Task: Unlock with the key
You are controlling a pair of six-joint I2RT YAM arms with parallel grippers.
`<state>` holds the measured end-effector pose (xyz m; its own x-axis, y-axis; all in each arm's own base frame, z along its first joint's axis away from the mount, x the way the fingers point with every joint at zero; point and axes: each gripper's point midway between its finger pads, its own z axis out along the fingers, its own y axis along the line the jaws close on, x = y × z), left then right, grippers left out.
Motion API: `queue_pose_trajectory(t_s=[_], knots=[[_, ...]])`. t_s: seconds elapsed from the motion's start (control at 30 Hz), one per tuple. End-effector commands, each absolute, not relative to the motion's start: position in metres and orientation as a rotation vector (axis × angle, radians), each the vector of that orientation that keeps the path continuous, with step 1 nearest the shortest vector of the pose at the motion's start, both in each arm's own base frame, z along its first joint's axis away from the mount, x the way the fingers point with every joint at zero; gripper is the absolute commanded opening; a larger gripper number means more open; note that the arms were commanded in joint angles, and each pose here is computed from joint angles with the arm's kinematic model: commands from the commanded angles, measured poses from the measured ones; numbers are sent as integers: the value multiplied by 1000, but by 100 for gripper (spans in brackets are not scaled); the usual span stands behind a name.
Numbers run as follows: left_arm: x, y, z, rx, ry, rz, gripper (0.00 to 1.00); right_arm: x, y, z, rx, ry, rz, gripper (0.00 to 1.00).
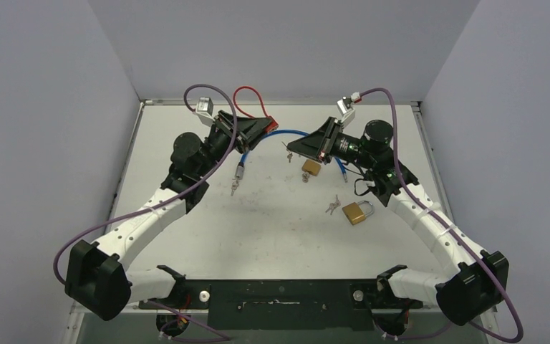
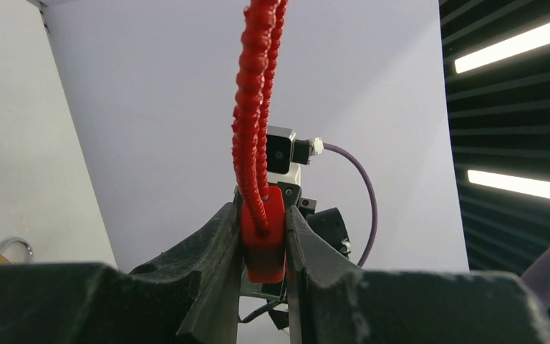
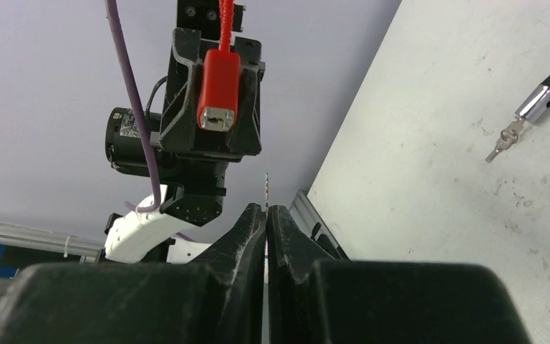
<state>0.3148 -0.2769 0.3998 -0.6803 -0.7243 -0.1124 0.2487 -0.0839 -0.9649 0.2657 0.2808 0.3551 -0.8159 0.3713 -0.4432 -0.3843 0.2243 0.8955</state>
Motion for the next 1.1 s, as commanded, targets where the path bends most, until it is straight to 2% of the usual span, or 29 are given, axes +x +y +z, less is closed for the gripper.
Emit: queue_pose_trajectory(t_s=[0.0, 0.23, 1.07], knots=[[298, -288, 426, -447, 1546, -1965, 0, 267, 282, 399, -66, 1737, 1634, 0], [287, -295, 423, -425, 1604, -2040, 0, 262, 282, 414, -92, 1657, 1649, 0], [285, -291, 431, -439, 1537, -2100, 0, 257, 288, 414, -120, 1673, 1658, 0]])
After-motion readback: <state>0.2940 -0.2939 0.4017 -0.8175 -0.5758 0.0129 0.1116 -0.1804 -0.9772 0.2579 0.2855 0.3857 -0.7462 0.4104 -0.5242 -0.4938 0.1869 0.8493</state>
